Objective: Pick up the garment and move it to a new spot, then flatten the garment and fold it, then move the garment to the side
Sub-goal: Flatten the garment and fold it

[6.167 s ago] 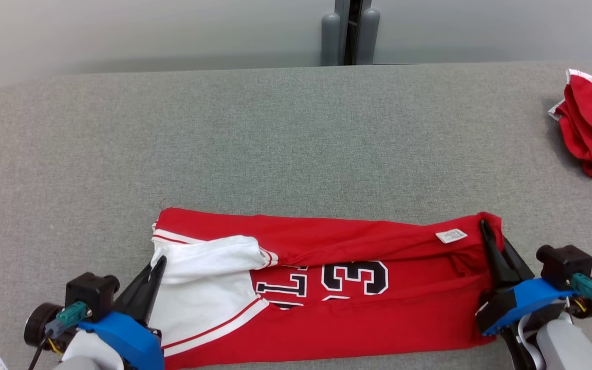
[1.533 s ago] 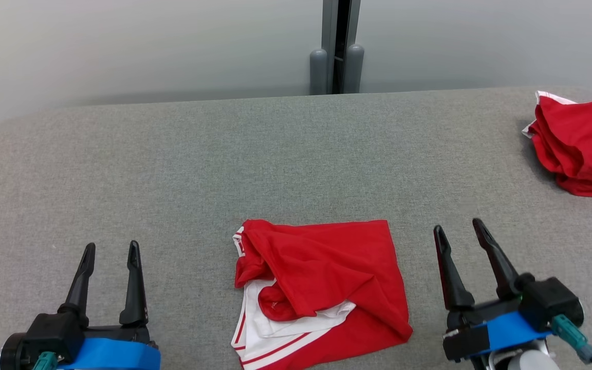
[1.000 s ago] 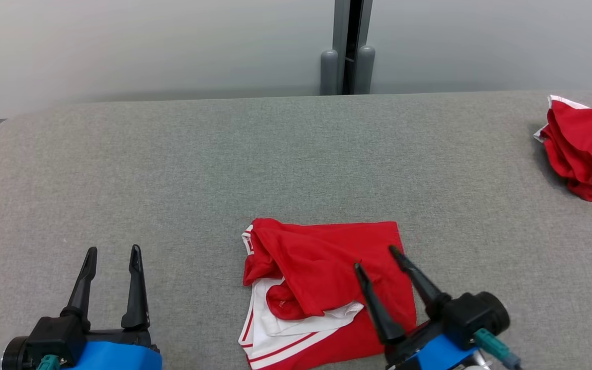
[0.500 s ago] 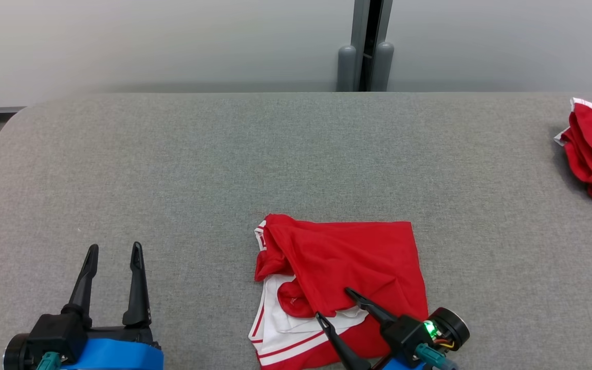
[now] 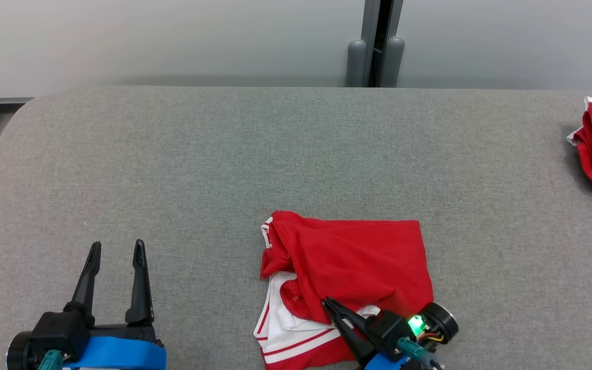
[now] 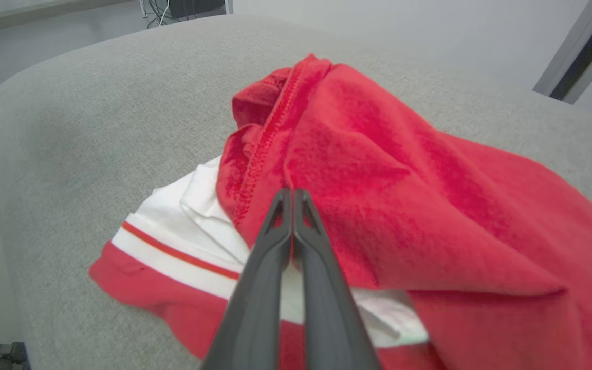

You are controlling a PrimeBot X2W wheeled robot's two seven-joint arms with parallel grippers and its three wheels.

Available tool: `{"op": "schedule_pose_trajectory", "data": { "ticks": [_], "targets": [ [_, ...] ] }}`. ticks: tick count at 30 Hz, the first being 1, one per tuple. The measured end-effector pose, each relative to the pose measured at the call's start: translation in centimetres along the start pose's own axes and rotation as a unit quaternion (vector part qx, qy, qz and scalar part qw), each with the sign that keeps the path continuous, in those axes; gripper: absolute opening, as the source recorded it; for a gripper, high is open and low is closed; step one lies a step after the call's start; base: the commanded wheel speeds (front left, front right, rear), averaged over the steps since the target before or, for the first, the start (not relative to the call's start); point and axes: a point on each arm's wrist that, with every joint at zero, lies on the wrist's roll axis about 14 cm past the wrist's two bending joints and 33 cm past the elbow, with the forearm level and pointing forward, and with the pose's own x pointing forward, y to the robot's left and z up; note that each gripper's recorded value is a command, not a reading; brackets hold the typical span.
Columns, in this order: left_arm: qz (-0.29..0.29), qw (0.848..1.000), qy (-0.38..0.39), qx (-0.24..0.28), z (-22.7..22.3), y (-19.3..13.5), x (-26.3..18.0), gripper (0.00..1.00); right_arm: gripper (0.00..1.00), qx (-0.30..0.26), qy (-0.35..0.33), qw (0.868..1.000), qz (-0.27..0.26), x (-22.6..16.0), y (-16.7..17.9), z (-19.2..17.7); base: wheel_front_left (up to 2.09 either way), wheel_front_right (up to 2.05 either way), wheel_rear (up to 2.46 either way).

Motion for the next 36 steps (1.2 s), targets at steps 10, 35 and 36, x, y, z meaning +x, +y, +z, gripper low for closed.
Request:
{"op": "schedule_pose_trajectory", "data": {
  "ticks": [10, 35, 36],
  "targets": [
    [0.001, 1.0, 0.0, -0.003, 0.0, 0.0, 0.0, 1.0, 0.0, 0.076, -0.044, 0.996, 0.028, 0.6, 2.8, 2.8, 0.0, 0.0, 0.0],
    [-0.035, 0.999, -0.006, -0.009, 0.1, -2.8, 1.5, 1.0, 1.0, 0.07, -0.172, 0.97, -0.158, -4.7, -8.7, 9.0, 0.0, 0.0, 0.0],
    [-0.038, 0.999, -0.008, -0.008, 0.3, -3.0, 1.6, 1.0, 1.0, 0.064, -0.18, 0.965, -0.179, -5.7, -9.8, 9.4, 0.0, 0.0, 0.0]
  ]
}}
